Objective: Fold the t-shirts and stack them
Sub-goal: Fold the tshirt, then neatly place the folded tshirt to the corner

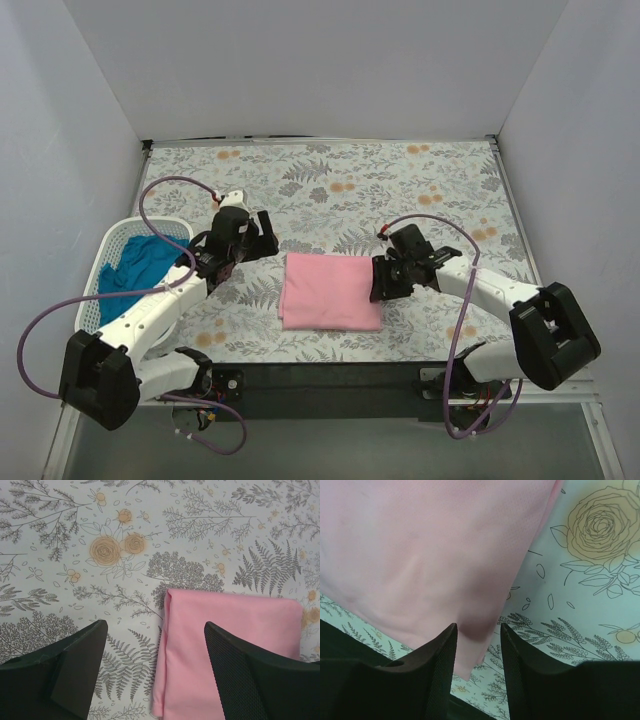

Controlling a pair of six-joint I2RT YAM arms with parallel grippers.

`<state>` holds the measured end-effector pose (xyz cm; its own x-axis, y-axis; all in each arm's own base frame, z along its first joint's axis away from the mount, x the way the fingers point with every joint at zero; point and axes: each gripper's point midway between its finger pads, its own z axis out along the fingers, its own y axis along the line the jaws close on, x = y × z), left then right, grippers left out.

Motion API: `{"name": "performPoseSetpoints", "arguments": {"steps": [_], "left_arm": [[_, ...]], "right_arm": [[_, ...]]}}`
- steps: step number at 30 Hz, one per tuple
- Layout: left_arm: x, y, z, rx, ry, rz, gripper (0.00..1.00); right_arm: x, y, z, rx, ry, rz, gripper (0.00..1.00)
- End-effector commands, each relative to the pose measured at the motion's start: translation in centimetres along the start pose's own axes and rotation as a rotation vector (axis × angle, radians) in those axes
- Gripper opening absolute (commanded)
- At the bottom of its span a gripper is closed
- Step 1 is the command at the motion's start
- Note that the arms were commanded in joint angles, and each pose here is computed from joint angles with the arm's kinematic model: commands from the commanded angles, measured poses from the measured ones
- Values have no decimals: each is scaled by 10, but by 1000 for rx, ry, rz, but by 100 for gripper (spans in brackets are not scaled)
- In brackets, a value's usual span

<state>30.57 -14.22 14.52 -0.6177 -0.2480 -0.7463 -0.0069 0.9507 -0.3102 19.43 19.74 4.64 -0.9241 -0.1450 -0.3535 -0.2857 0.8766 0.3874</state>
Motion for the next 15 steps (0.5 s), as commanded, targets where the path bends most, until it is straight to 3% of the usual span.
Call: {"name": "performPoseSetpoints", "arguments": {"steps": [1, 8, 9, 12, 15], "left_arm": [[7, -4, 1, 25, 39, 18, 77], [11, 1, 5, -2, 60, 25, 76], [12, 1, 6, -5, 65, 29, 76], [14, 4, 8, -22, 78, 35, 76], [17, 6, 10, -36, 89, 38, 76]], "right_arm": [[4, 4, 10, -41, 16, -6, 46], [10, -10, 27, 9, 53, -10, 37], [8, -13, 29, 25, 45, -18, 24], [3, -25, 38, 81, 49, -23, 2], [-4, -35, 45, 126, 55, -38, 1]]}}
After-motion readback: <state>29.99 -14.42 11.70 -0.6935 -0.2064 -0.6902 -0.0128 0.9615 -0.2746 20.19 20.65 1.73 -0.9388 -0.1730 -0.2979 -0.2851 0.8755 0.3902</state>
